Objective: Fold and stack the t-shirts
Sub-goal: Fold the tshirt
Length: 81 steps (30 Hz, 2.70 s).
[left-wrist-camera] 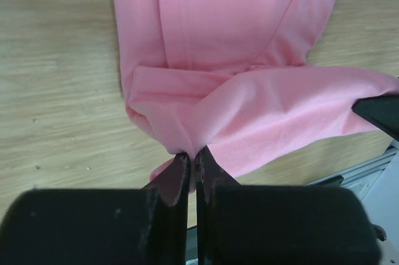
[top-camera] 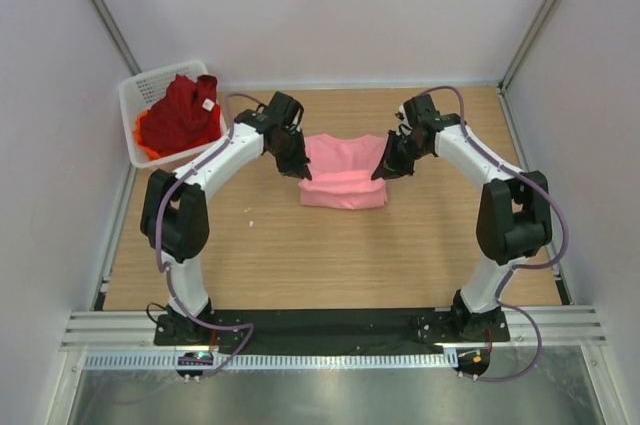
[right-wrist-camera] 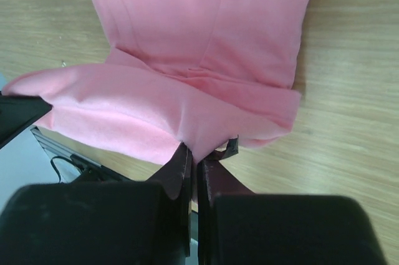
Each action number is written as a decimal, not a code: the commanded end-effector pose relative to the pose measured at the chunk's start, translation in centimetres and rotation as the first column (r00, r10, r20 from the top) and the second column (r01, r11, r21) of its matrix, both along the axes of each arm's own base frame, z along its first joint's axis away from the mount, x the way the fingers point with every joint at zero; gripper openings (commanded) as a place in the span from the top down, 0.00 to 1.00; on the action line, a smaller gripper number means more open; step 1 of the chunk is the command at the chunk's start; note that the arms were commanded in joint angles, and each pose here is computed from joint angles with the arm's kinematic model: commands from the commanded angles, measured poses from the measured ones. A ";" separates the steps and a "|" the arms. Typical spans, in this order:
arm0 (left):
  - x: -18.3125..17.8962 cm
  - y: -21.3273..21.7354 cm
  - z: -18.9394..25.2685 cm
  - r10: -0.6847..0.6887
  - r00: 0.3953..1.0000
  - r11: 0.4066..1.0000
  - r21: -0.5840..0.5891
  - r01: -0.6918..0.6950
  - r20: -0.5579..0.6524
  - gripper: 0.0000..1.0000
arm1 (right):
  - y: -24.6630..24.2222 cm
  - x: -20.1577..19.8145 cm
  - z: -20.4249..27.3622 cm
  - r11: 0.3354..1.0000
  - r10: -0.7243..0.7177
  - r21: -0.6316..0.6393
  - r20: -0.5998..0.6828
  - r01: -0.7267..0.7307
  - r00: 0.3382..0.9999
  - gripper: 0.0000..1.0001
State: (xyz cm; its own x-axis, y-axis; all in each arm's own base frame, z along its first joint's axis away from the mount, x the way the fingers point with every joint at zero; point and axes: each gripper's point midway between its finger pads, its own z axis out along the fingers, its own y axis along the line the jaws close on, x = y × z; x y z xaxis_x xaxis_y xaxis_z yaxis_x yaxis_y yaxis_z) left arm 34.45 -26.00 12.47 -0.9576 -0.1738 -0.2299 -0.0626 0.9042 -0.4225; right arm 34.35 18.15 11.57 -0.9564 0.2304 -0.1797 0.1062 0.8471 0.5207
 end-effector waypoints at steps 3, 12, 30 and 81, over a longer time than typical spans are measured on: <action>2.2 -0.2 0.8 -0.037 0.999 0.999 -0.037 0.036 -0.004 1.00 | 0.2 2.9 1.2 0.999 -0.003 0.051 0.008 0.003 1.000 0.99; 5.3 -1.3 0.2 -0.023 0.999 0.997 -0.072 0.026 0.029 1.00 | -0.4 5.9 0.6 0.996 -0.030 0.082 -0.011 0.031 0.999 0.99; 10.7 -1.1 -1.3 0.070 0.995 0.991 -0.122 -0.061 0.074 1.00 | 0.3 10.5 -2.2 0.991 -0.038 0.125 -0.036 0.043 0.999 0.99; 2.8 5.5 4.0 0.120 0.983 0.990 -0.085 -0.109 0.142 0.49 | 4.6 8.2 0.1 0.891 0.157 -0.450 0.181 -0.060 0.971 0.20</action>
